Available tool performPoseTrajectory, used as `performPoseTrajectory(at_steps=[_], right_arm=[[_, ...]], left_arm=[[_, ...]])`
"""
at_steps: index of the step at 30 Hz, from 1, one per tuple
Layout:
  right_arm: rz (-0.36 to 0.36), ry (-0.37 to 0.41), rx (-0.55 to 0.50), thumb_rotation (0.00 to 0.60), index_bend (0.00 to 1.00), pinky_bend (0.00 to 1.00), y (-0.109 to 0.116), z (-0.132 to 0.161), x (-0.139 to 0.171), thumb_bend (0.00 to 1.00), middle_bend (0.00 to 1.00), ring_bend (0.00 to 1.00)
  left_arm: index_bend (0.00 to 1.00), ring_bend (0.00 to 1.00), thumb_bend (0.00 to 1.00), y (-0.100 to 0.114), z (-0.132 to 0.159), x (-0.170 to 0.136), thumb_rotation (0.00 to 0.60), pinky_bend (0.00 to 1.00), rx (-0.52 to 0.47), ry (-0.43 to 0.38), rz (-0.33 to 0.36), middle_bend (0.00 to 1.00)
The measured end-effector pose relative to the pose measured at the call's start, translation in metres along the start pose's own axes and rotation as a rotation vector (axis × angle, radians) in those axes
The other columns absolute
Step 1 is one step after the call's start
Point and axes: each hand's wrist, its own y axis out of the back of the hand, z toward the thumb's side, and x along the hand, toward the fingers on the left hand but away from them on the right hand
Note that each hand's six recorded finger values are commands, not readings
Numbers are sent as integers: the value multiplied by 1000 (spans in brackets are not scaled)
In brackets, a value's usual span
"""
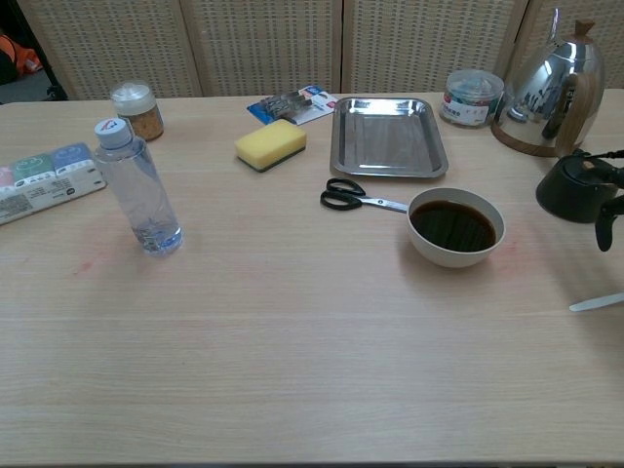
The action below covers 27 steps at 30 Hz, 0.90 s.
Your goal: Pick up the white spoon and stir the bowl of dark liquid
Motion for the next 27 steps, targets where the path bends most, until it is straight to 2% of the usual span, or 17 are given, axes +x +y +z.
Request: performPoseTrajectory(at_steps=[17,27], right_arm=[[68,-43,28,600,451,0,-26,-2,-20,365,0,0],[90,-38,26,600,464,0,-36,2,-26,364,0,0]], left_arm=[[0,0,0,-1,0,1,600,0,-1,1,-6,0],[0,0,0,-1,-1,2,600,0,-3,4,-8,0]])
